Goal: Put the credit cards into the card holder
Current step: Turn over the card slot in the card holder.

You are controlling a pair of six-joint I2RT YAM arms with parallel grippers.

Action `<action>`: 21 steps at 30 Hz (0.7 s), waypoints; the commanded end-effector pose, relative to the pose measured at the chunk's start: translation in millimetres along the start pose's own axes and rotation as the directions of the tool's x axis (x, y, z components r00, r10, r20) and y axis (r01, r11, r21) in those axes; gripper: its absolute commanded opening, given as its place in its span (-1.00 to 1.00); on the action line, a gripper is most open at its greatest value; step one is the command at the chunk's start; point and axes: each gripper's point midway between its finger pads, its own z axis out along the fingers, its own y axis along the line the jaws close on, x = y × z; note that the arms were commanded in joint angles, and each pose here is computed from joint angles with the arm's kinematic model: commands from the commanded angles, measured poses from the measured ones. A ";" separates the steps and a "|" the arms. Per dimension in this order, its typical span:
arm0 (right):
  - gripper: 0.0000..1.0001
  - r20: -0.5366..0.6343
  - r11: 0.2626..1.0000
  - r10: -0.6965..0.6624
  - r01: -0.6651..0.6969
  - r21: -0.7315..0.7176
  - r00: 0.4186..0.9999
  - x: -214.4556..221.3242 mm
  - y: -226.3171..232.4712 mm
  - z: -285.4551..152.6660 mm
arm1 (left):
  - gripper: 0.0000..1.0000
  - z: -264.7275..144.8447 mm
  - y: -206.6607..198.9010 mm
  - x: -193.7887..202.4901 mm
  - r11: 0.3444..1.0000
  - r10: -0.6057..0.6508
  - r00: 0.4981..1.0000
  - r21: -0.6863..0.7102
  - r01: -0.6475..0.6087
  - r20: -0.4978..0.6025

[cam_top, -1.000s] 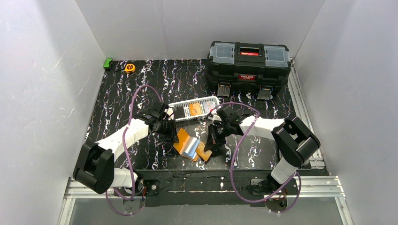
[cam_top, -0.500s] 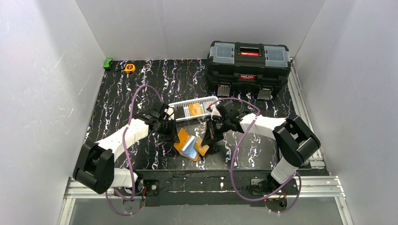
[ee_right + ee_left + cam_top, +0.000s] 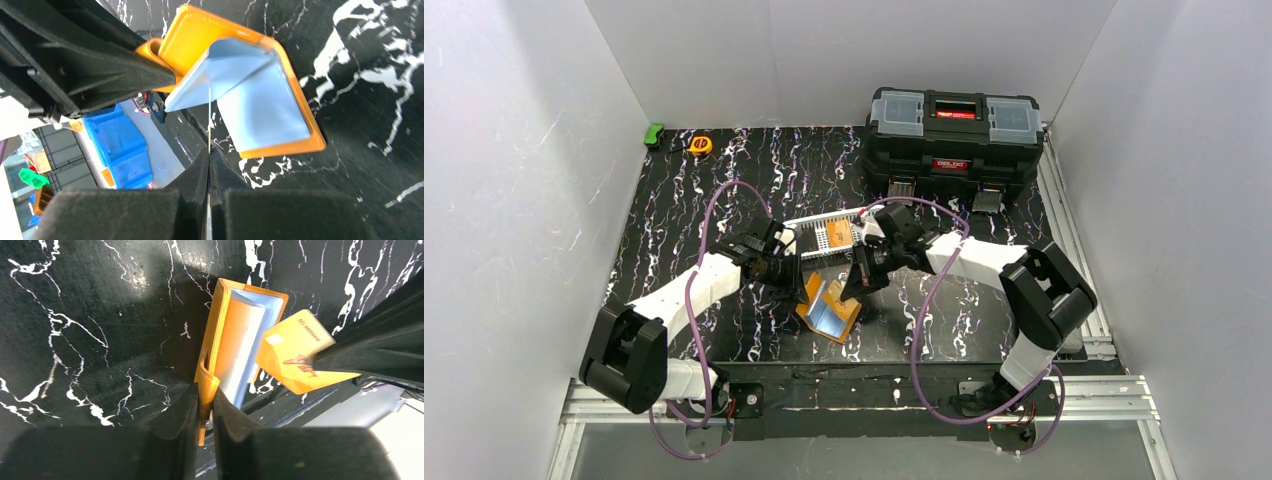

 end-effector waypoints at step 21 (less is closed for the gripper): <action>-0.97 -0.027 0.994 -0.072 0.070 -0.085 0.997 -18.4 34.4 17.9 | -0.10 -2.6 -19.8 5.6 0.992 0.014 1.000 0.128 -0.013 -0.007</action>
